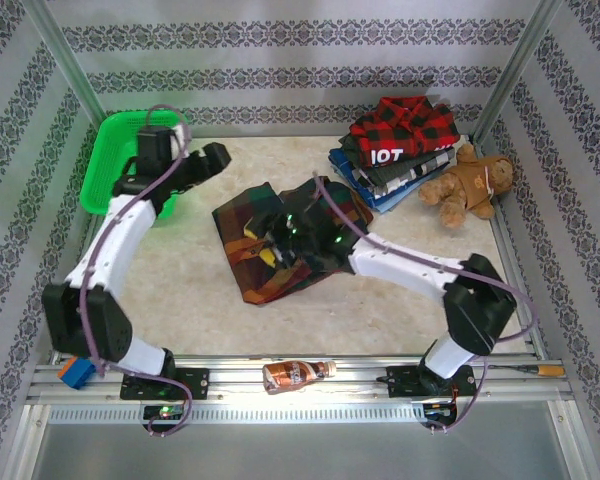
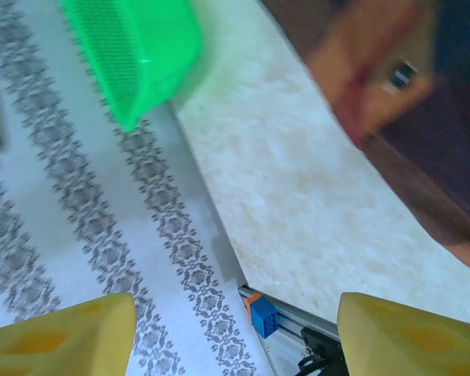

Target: Fold and stack the long sleeve shirts

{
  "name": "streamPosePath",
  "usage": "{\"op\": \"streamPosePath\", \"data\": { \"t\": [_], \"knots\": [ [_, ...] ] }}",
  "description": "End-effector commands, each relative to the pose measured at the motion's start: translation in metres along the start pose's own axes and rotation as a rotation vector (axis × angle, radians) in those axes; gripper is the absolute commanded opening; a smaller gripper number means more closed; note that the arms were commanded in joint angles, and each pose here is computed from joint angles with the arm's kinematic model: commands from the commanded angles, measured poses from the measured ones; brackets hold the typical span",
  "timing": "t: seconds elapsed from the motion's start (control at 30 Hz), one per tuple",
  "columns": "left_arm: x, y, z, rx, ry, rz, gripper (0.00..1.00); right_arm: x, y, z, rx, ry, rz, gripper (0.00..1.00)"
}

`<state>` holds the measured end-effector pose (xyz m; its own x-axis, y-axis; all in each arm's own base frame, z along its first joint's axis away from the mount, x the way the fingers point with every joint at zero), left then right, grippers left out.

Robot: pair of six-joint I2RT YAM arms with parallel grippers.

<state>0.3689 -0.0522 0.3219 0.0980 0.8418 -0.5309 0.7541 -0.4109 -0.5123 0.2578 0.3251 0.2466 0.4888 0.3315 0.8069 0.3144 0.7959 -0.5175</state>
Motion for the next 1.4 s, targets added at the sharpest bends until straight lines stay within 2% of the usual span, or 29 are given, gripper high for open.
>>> {"op": "streamPosePath", "data": {
  "t": [0.0,0.07,0.17,0.23,0.33,0.47,0.6,0.8,1.07,1.2,1.37],
  "knots": [
    [0.027,-0.015,0.075,0.263,-0.219,-0.038,0.85,0.018,-0.028,-0.023,0.065,-0.358,0.132,0.69],
    [0.036,-0.016,0.104,0.282,-0.287,-0.028,0.83,0.028,-0.03,-0.036,0.093,-0.543,0.233,0.67],
    [0.049,-0.012,0.137,0.281,-0.378,-0.012,0.8,0.021,-0.021,-0.059,0.137,-0.679,0.361,0.62],
    [0.056,-0.009,0.15,0.255,-0.41,-0.008,0.77,0.011,-0.012,-0.077,0.142,-0.732,0.447,0.47],
    [0.063,0.003,0.163,0.223,-0.462,0.031,0.73,-0.001,0.004,-0.093,0.168,-0.761,0.496,0.28],
    [0.067,0.022,0.181,0.248,-0.474,0.013,0.69,-0.016,0.021,-0.114,0.194,-0.727,0.509,0.17],
    [0.076,0.034,0.191,0.222,-0.506,-0.008,0.68,-0.022,0.029,-0.12,0.208,-0.725,0.509,0.17],
    [0.083,0.05,0.196,0.253,-0.51,-0.08,0.65,-0.03,0.034,-0.127,0.215,-0.71,0.52,0.17],
    [0.08,0.079,0.197,0.253,-0.499,-0.078,0.64,-0.035,0.03,-0.143,0.199,-0.677,0.522,0.16],
    [0.077,0.093,0.196,0.28,-0.469,-0.081,0.53,-0.041,0.032,-0.152,0.204,-0.654,0.524,0.14],
    [0.078,0.092,0.194,0.314,-0.439,-0.132,0.3,-0.049,0.044,-0.159,0.205,-0.629,0.534,0.12]
  ]
}}
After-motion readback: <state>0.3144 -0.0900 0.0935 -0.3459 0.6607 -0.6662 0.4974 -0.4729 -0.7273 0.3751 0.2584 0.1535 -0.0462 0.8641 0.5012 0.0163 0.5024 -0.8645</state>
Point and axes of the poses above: each hand's point on the last joint's axis, 136 mm out from that joint toward the fingers, its own y axis out along the fingers, its own x axis along the line the jaws close on, z = x × y, the point moved 8 cm from there along -y, back along the fingers, and after that the axes turned 10 degrees about y, right-handed, at the moved point
